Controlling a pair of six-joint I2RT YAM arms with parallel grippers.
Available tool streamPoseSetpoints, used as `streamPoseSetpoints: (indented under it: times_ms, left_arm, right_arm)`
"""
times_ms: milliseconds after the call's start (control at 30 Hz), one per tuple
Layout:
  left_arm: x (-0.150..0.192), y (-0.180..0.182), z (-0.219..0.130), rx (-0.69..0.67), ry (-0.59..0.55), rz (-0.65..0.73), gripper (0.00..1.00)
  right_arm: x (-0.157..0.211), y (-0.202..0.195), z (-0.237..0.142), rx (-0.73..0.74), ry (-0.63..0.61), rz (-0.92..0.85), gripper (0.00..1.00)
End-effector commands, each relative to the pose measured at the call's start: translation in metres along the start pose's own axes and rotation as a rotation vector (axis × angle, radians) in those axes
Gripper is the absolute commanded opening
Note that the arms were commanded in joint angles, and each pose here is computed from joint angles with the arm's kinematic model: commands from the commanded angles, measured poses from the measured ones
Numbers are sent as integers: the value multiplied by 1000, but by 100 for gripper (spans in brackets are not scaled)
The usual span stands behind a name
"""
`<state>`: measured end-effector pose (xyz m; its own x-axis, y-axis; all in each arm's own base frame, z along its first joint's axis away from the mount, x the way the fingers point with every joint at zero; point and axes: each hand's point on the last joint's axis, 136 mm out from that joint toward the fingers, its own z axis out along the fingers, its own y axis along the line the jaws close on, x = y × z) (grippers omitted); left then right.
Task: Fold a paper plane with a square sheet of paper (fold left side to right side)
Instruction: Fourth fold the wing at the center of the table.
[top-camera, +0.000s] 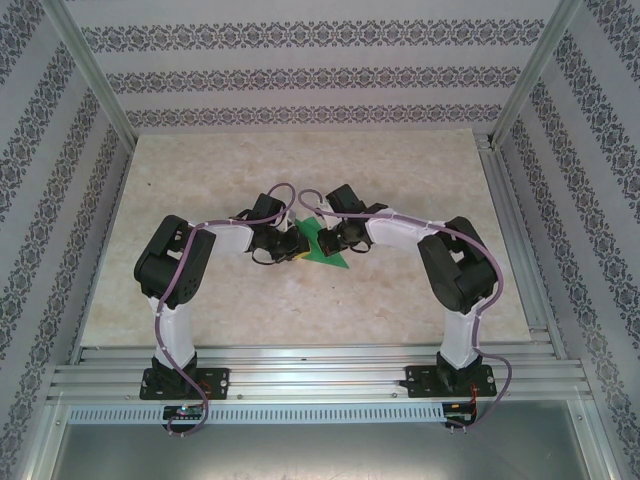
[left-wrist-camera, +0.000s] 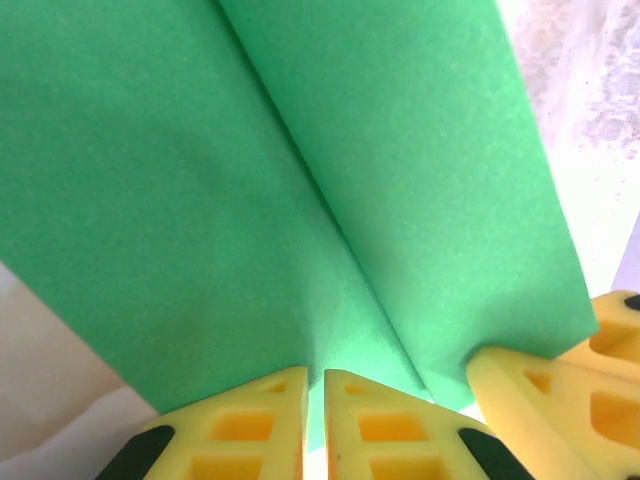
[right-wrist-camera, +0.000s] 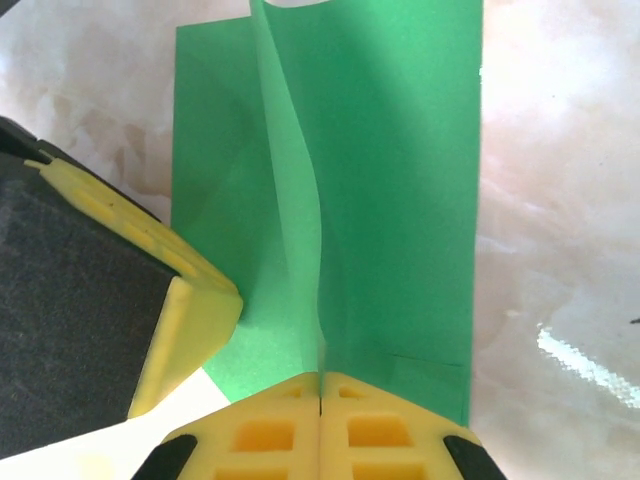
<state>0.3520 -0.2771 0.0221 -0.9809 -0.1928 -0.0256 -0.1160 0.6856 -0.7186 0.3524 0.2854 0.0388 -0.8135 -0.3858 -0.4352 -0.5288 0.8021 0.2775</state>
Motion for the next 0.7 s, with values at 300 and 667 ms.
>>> streamPoseSetpoints:
  times_ms: [300, 667]
  left_arm:
    - [6, 14, 1, -79, 1, 22, 13]
    - [-1, -26, -17, 38, -25, 83, 23]
  right_arm:
    - [-18, -13, 7, -33, 0, 1, 4]
    - [-18, 10, -16, -131, -45, 8, 4]
